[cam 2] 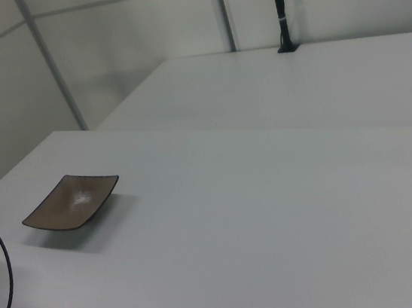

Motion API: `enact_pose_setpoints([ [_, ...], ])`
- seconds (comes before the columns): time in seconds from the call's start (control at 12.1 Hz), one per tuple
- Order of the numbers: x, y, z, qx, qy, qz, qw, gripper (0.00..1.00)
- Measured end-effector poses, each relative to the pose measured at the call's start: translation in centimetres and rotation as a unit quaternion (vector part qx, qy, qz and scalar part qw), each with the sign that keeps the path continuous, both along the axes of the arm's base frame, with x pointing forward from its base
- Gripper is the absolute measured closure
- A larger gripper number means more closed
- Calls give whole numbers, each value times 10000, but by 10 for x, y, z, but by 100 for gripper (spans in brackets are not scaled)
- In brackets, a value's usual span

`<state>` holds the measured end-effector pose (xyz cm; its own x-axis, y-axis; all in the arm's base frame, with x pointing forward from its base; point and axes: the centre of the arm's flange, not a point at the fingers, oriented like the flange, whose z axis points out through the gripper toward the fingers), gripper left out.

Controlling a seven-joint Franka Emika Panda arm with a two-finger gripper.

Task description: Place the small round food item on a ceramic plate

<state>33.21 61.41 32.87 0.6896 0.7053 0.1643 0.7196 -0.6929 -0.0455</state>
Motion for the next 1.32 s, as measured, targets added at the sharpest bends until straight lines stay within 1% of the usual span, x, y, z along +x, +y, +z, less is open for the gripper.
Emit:
enact_pose_setpoints([
  [0.25,20,-3,20,-9,-59,-178,9998,90],
  [0.33,28,-6,26,30,-90,-247,9996,90],
  [0.5,59,-16,45,155,-196,-490,9985,90],
  [0.66,97,-36,61,131,-326,-819,9960,90],
  [0.91,143,-66,63,64,-502,-1215,9913,90],
  [1.16,179,-95,66,16,-630,-1537,9861,90],
  [1.32,193,-107,68,5,-678,-1673,9836,90],
])
